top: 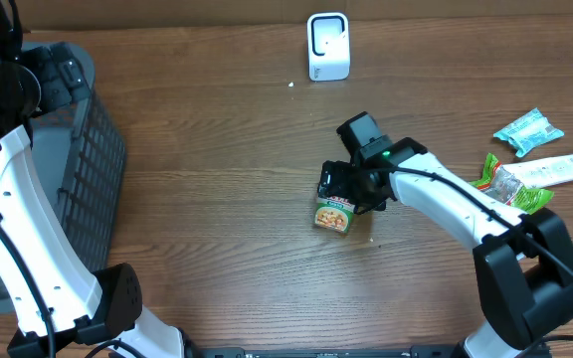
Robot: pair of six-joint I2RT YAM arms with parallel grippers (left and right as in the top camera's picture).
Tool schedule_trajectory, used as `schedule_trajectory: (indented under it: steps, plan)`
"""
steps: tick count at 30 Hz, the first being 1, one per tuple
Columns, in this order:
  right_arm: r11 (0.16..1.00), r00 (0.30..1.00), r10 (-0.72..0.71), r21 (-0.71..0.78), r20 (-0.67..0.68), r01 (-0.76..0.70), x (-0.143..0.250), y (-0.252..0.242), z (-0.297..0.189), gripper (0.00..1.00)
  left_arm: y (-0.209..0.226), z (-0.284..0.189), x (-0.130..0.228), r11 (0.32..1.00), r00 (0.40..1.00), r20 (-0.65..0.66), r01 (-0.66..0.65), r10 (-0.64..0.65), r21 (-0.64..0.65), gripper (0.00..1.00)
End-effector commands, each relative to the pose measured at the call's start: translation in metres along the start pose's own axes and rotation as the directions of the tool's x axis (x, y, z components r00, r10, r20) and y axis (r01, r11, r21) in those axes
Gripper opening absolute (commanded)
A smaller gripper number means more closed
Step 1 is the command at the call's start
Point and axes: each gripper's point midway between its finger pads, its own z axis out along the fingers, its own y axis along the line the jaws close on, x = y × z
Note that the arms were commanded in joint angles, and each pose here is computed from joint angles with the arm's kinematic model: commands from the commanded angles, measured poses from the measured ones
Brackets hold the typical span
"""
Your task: Scan the item barcode
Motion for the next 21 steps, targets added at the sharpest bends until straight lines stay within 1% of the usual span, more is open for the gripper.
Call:
schedule_trajectory:
  steps: [1, 3, 6, 8, 13, 16, 17, 21]
  plan:
    - [0.948, 0.967, -0.254, -0.199, 0.001, 0.249, -0.007, 0.028, -0.023, 0.85, -0.001, 0.000, -0.001, 1.000, 1.000, 0.002, -0.016, 0.016, 0.002, 1.00]
    - [0.905, 0.946, -0.324, -0.292, -0.001, 0.309, -0.005, 0.035, -0.030, 0.86, -0.001, 0.000, -0.001, 1.000, 1.000, 0.002, -0.016, 0.016, 0.002, 1.00]
    - [0.862, 0.926, -0.377, -0.366, -0.001, 0.350, -0.003, 0.033, -0.037, 0.86, -0.001, 0.000, -0.001, 1.000, 1.000, 0.002, -0.016, 0.016, 0.002, 1.00]
    - [0.852, 0.919, -0.394, -0.376, -0.002, 0.364, -0.004, 0.027, -0.040, 0.86, -0.001, 0.000, -0.001, 1.000, 1.000, 0.002, -0.016, 0.016, 0.002, 1.00]
    - [0.862, 0.920, -0.393, -0.348, 0.003, 0.369, -0.009, 0.013, -0.038, 0.87, -0.001, 0.000, -0.001, 1.000, 1.000, 0.002, -0.016, 0.016, 0.002, 1.00]
    - [0.896, 0.925, -0.380, -0.254, -0.016, 0.364, -0.011, -0.006, -0.030, 0.90, -0.001, 0.000, -0.001, 1.000, 1.000, 0.002, -0.016, 0.016, 0.002, 1.00]
    - [0.916, 0.928, -0.371, -0.173, -0.028, 0.361, -0.012, -0.022, -0.026, 0.93, -0.001, 0.000, -0.001, 1.000, 1.000, 0.002, -0.016, 0.016, 0.002, 1.00]
    - [0.932, 0.931, -0.362, -0.006, -0.037, 0.362, -0.019, -0.050, -0.023, 0.97, -0.001, 0.000, -0.001, 1.000, 1.000, 0.002, -0.016, 0.016, 0.002, 1.00]
